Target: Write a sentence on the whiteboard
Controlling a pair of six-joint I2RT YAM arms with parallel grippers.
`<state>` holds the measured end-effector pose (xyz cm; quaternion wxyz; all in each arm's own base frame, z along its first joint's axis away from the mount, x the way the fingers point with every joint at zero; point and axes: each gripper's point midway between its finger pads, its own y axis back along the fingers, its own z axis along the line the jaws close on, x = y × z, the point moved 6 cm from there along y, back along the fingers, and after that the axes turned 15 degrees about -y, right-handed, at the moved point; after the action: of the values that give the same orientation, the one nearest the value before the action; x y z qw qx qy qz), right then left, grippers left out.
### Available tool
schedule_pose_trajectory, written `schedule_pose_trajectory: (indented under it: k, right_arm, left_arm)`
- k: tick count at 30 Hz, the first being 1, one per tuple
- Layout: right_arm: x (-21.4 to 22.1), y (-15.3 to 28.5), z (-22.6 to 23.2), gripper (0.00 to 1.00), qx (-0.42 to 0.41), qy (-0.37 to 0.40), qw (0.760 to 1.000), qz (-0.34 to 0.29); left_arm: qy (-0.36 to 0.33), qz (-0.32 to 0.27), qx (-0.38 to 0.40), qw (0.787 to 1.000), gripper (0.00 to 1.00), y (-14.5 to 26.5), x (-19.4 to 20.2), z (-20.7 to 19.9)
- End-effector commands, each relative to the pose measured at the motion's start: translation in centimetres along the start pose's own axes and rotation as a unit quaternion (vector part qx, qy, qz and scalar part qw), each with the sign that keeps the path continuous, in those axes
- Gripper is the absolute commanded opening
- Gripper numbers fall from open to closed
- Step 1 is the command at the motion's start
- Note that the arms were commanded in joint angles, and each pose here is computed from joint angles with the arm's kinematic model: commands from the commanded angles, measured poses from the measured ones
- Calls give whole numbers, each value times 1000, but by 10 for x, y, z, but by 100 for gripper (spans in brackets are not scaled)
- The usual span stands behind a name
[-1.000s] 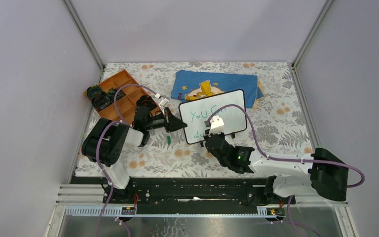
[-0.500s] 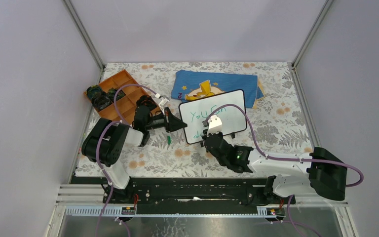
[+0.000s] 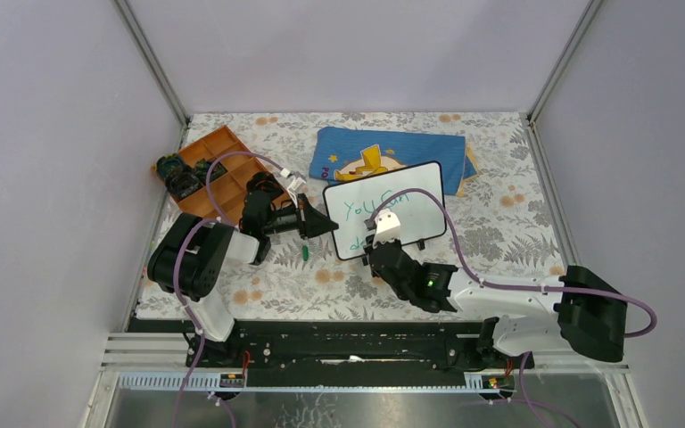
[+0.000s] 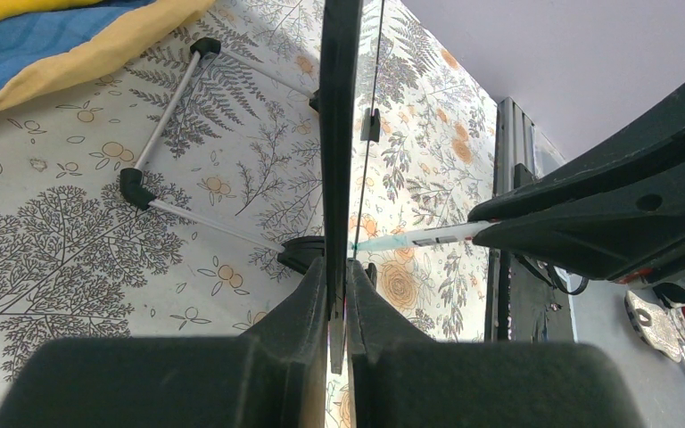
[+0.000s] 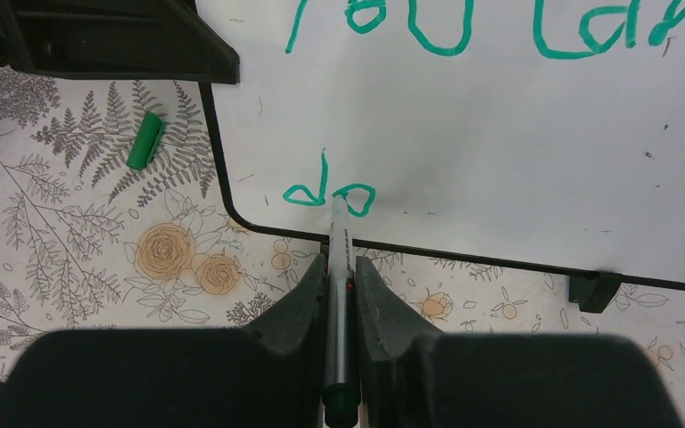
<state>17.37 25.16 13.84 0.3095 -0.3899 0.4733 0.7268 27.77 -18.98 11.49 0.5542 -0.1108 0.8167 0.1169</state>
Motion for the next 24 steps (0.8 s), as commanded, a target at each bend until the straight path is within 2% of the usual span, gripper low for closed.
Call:
schedule_pose_trajectory:
  k: [1,6,13,24]
  right_arm:
    - [-30,13,3,0,-4,-40,998,-44]
    - [-49,26,-5,0,3,-47,996,-73]
    - [-63,18,-24,0,12,-63,995,-79]
    - [-58,13,-20,0,-14,-61,996,-69]
  left_arm:
    - [25,38,6,999,0,-4,20,-6]
    - [25,38,6,999,0,-4,21,-6]
    - [24,40,6,999,0,-3,21,-6]
    - [25,44,4,999,0,-3,22,-6]
